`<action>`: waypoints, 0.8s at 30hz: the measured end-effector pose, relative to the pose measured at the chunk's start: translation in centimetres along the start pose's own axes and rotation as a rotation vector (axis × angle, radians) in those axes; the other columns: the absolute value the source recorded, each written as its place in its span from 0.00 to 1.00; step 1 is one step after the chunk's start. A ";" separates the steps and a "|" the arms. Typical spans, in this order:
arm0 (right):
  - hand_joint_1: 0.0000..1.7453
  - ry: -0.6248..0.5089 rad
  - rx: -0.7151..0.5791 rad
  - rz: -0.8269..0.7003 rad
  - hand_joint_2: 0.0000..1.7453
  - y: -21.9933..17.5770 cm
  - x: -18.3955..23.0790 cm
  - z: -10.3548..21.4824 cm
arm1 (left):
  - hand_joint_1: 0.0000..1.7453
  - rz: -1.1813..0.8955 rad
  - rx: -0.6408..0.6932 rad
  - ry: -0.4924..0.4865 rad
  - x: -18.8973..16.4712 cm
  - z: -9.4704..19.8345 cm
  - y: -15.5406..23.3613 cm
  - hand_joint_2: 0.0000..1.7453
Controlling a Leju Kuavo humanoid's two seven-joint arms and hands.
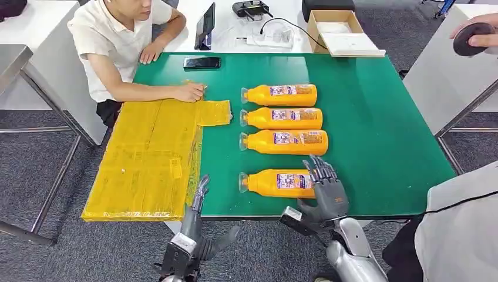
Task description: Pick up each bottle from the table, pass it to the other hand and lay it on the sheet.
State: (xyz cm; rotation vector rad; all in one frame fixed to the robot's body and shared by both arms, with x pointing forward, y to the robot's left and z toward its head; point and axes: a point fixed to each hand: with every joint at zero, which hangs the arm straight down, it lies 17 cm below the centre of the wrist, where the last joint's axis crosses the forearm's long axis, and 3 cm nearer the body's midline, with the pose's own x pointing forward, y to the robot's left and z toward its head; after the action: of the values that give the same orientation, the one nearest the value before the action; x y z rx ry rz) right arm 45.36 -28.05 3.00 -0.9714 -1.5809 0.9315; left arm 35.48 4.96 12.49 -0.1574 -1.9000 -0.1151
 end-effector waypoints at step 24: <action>0.00 0.079 0.117 -0.111 1.00 3.1 -0.4 -0.7 | 0.00 0.006 -0.024 0.012 -0.2 -0.1 -0.6 1.00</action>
State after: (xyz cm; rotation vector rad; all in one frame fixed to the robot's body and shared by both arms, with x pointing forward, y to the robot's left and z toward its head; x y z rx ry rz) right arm 46.52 -27.21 0.16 -0.8205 -1.4811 0.8877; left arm 35.53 4.36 12.34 -0.1785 -1.8862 -0.1343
